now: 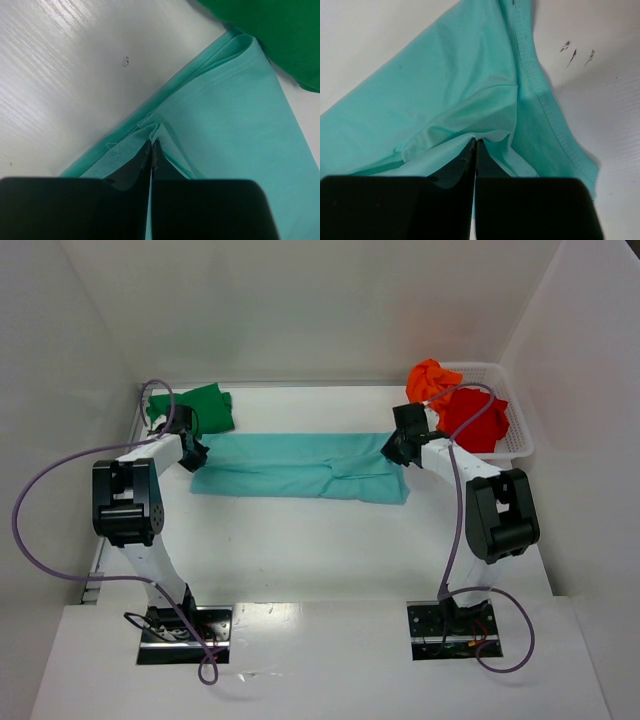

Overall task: Fold and stack the t-shirts
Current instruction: Fold the other side of the tshirt into a rectangle

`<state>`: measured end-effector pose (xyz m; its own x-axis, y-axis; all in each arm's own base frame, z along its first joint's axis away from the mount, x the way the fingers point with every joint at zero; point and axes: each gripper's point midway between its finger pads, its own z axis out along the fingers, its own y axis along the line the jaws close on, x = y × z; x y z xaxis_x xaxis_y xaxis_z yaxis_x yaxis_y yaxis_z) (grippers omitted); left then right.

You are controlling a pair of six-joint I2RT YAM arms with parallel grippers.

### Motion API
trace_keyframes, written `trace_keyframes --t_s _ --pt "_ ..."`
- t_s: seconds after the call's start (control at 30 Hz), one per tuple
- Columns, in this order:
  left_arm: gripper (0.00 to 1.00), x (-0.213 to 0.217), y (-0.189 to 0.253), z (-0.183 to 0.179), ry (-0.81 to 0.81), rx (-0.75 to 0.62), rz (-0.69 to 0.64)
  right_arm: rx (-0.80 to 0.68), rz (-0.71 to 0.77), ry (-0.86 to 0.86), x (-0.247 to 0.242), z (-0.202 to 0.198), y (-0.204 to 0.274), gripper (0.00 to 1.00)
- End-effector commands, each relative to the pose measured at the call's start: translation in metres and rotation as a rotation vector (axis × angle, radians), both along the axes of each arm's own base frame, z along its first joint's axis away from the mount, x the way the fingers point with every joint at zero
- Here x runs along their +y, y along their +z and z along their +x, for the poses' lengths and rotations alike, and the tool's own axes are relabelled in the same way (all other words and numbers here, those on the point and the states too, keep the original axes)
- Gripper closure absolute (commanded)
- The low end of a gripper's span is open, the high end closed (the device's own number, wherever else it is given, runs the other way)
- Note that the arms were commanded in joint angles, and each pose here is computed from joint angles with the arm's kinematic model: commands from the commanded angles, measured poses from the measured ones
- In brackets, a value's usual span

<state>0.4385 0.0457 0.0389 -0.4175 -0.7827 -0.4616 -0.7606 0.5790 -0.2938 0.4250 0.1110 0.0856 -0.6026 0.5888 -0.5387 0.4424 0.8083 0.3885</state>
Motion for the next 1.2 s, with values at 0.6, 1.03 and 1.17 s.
trace_keyframes --t_s 0.6,1.03,1.17 --pt "0.8 0.017 0.038 0.025 0.061 -0.131 0.038 -0.176 -0.06 0.067 -0.001 0.055 0.022 0.87" --pt "0.13 -0.008 0.146 0.036 -0.136 -0.415 0.02 -0.303 -0.052 0.198 0.015 0.064 0.085 0.35" --pt "0.13 -0.042 0.173 0.038 -0.368 -0.534 -0.028 -0.321 0.0 0.256 0.023 0.043 0.1 0.4"
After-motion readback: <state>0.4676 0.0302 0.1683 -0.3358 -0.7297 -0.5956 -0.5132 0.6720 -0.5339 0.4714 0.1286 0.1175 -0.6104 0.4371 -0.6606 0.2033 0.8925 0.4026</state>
